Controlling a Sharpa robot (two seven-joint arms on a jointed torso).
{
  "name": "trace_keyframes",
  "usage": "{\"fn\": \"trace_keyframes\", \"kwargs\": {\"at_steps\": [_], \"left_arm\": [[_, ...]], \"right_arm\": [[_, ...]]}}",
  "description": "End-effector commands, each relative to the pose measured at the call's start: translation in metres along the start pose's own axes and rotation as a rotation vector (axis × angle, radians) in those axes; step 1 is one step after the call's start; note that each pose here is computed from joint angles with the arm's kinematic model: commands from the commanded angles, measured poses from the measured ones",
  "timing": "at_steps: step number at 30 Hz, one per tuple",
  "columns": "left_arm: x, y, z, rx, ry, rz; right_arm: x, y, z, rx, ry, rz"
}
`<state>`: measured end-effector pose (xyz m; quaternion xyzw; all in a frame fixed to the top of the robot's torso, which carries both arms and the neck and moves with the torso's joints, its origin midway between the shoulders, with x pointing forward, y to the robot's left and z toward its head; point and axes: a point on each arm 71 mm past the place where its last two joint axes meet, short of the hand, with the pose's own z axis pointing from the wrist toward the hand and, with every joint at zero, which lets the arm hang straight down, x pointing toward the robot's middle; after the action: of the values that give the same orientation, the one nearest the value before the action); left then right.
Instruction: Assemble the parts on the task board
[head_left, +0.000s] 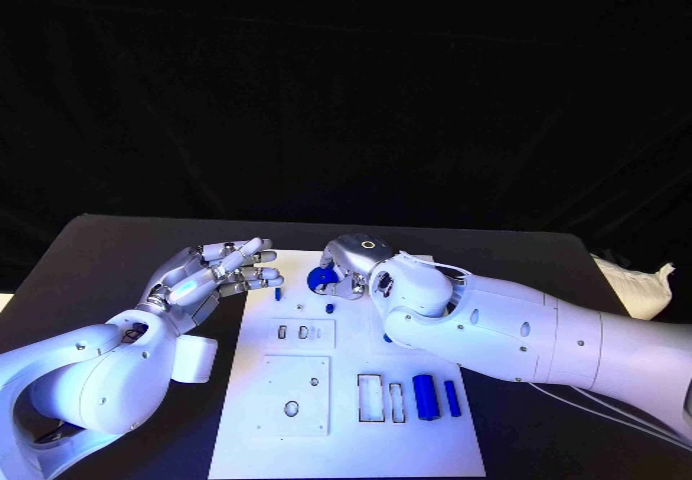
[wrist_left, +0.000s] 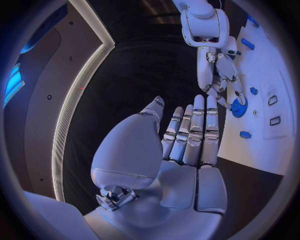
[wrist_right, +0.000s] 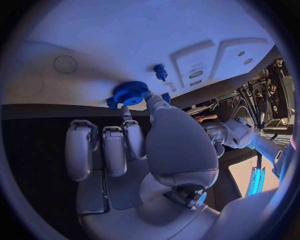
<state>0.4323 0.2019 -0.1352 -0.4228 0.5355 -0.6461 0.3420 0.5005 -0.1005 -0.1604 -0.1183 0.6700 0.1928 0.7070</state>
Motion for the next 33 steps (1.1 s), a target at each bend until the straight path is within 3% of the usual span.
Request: {"fn": "trace_keyframes", "kwargs": {"at_steps": [1, 11, 13, 17, 21, 23, 28, 33], "left_arm": [[0.0018, -0.001, 0.0002, 0.006, 0.019, -0.008], [0.0012, -0.0011, -0.0001, 0.006, 0.018, -0.008], [0.0009, -0.0012, -0.0002, 0.006, 0.017, -0.007], [-0.0002, -0.0012, -0.0003, 0.006, 0.015, -0.007], [-0.0014, -0.0013, -0.0005, 0.006, 0.014, -0.006], [-0.0025, -0.0012, -0.0003, 0.006, 0.013, -0.006], [-0.0061, -0.0002, 0.0016, 0.006, 0.008, -0.004], [-0.0086, 0.0018, 0.0037, 0.007, 0.006, -0.002]], "right_arm": [[0.0, 0.0, -0.001, 0.009, -0.001, 0.005], [0.001, -0.005, -0.003, 0.02, -0.001, 0.034], [-0.001, -0.007, -0.005, 0.019, -0.037, 0.056], [-0.012, -0.014, -0.014, -0.011, -0.162, 0.155], [-0.026, -0.029, -0.025, -0.059, -0.213, 0.271], [-0.031, -0.039, -0.031, -0.078, -0.192, 0.32], [-0.036, -0.077, -0.049, -0.099, -0.067, 0.423], [-0.035, -0.11, -0.065, -0.087, -0.016, 0.442]]}}
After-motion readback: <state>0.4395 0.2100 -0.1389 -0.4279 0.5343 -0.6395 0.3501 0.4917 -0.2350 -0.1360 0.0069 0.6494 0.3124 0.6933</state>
